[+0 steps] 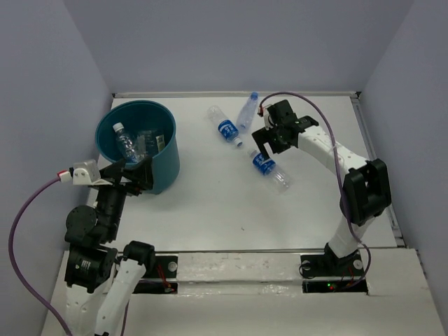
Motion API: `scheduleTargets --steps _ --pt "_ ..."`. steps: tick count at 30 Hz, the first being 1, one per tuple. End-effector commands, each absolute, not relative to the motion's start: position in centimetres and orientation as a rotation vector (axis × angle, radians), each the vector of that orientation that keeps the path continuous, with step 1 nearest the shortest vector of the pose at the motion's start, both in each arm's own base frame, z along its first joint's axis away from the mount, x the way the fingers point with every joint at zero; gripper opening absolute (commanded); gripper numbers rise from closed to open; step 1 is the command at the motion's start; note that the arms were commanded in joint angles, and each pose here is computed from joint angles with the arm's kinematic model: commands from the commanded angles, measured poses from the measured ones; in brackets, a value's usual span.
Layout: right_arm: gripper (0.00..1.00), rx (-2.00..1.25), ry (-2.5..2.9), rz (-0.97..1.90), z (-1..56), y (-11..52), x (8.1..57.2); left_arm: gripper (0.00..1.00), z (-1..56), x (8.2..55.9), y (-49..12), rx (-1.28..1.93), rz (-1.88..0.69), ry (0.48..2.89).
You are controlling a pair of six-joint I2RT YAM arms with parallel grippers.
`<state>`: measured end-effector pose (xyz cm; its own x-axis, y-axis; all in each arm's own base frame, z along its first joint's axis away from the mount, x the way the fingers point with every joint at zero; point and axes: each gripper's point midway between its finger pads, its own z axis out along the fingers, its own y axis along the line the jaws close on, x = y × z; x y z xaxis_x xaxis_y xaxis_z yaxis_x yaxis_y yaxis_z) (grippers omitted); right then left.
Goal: Put the plastic bottles in the bin
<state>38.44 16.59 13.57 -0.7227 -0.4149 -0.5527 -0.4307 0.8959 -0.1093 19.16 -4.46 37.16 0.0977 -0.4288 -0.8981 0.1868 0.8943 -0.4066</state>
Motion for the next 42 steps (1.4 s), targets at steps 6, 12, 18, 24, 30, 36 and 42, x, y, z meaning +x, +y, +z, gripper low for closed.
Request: scheduleTargets --steps 6,12,18,24,30,36,42 --pt "1.00 -0.789 2.671 0.170 6.9 19.3 37.2 0.99 38.0 18.6 -4.4 -0.185 -0.466 1.344" --pt "0.74 -0.772 2.633 0.218 7.1 20.8 38.9 0.99 38.5 18.1 -4.4 -0.171 -0.467 1.332" --pt "0.49 -0.709 2.392 0.317 17.1 22.7 38.2 0.99 38.5 18.3 -4.4 -0.170 -0.458 1.327" --pt "0.49 -0.754 1.838 0.814 35.5 32.4 32.8 0.99 41.1 18.2 -5.1 -0.163 -0.530 1.255" --pt "0.50 -0.785 1.242 1.248 52.6 41.7 27.7 0.99 44.7 16.8 -5.7 -0.138 -0.600 1.184" --pt "0.51 -0.750 1.051 1.437 54.9 51.4 26.9 0.99 49.6 12.2 -2.2 -0.229 -0.553 1.028" --pt "0.58 -0.653 1.036 1.440 51.1 56.4 30.1 0.99 52.6 9.3 0.3 -0.290 -0.506 0.948"
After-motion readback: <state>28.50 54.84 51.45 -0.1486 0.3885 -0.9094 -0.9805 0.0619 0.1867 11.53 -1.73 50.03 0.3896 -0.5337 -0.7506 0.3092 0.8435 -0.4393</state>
